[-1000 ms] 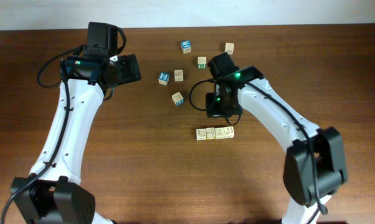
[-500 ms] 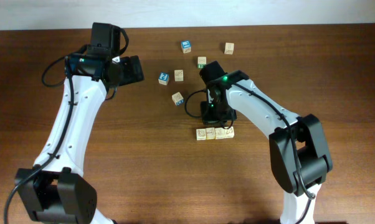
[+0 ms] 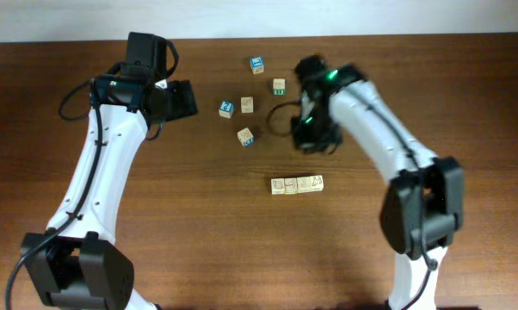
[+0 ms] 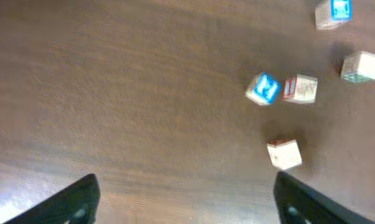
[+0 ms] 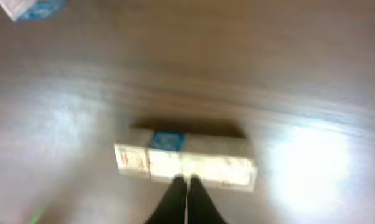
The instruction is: Rotate 4 blocks
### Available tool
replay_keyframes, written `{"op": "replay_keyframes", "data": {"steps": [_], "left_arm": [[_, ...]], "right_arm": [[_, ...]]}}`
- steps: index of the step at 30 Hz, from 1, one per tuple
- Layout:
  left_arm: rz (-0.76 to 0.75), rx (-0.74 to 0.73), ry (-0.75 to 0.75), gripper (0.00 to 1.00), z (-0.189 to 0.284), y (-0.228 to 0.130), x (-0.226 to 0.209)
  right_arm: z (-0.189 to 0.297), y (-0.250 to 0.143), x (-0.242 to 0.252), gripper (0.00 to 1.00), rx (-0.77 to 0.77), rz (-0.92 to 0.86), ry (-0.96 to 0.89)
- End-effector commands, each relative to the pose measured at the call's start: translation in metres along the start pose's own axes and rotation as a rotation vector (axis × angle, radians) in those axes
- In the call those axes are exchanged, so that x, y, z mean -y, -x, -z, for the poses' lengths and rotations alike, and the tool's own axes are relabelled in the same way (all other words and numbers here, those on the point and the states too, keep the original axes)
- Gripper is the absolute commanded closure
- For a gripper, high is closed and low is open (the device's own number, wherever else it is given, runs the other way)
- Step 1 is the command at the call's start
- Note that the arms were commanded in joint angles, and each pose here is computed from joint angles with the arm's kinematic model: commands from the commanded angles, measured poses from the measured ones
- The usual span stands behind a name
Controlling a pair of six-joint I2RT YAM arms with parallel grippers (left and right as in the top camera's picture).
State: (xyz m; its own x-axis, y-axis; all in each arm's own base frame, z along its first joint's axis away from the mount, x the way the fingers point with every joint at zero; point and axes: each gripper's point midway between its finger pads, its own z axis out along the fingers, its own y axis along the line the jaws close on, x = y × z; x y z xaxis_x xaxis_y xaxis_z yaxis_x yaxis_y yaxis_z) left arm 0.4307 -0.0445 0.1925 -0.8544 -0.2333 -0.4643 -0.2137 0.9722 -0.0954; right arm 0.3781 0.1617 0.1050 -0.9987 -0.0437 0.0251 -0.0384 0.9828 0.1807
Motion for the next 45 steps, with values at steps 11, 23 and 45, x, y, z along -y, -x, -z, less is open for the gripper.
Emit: {"op": "replay_keyframes", "data": {"steps": [11,23,45], "left_arm": [[-0.094,-0.446,-0.152,0.52,-0.081,-0.138,0.100],[-0.061,-0.389,-0.172,0.48,-0.089,-0.119,0.096],[-0.103,-0.404,-0.554,0.77,-0.055,-0.133,0.112]], "right_arm": [[-0.051,-0.054,0.084,0.95,-0.214,-0.018,0.113],[-0.095,-0.066,0.033,0.96,-0.194,0.092,0.163],[0.014,-0.068,0.058,0.96,0.121,-0.011,0.597]]}}
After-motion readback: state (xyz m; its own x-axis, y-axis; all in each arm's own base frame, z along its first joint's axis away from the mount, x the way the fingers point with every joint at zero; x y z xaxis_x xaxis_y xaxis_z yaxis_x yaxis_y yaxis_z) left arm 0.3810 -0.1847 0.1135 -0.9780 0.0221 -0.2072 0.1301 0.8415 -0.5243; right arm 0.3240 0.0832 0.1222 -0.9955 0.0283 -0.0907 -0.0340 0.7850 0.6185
